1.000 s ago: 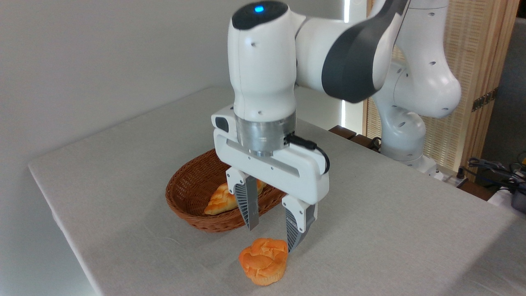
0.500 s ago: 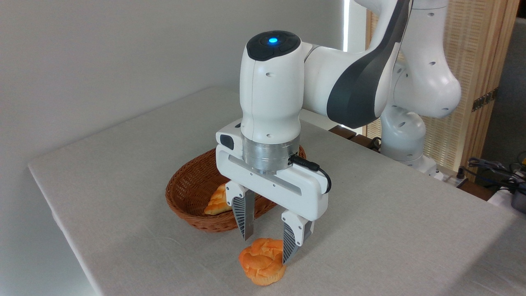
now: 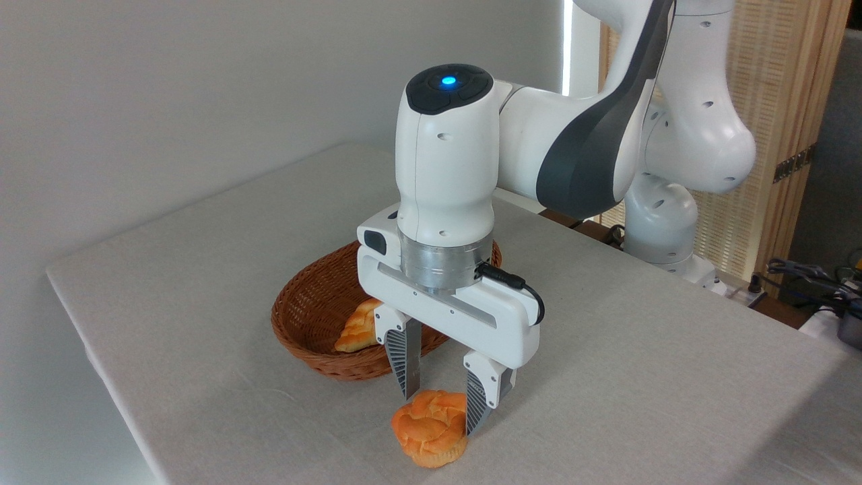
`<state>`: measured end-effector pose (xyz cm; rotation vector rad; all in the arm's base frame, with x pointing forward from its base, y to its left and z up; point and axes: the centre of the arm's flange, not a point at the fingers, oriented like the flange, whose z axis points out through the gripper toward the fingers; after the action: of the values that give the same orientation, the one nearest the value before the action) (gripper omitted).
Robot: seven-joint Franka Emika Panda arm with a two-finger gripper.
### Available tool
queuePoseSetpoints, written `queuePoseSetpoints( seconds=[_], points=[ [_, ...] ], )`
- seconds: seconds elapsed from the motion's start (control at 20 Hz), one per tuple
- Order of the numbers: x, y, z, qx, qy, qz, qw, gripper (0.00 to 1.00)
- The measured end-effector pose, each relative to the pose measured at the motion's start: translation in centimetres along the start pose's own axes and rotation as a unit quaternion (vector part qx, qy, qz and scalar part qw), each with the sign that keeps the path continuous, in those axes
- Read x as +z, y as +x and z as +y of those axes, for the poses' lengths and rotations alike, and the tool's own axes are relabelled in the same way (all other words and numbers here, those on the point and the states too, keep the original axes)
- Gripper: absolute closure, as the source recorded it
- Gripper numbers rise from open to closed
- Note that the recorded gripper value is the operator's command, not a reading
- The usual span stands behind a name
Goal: Put bread into the basket
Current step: 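Lower the open gripper around the orange bun on the table, then close the gripper on the orange bun, then lift the orange bun and carry it over the wicker basket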
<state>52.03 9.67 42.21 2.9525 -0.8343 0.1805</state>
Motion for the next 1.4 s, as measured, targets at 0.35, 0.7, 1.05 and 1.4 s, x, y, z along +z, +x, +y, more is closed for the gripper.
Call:
queuePoseSetpoints(
  seconds=[0.35, 0.7, 1.05, 1.4],
  points=[
    [0.0, 0.0, 0.0, 0.0, 0.0, 0.0, 1.0, 0.91],
    [0.0, 0.0, 0.0, 0.0, 0.001, 0.001, 1.0, 0.91],
    [-2.0, 0.8, -0.5, 0.002, 0.016, 0.019, 0.9997, 0.91],
    [-9.1, 0.0, 1.9, 0.011, -0.025, 0.025, 0.9993, 0.87]
  ],
)
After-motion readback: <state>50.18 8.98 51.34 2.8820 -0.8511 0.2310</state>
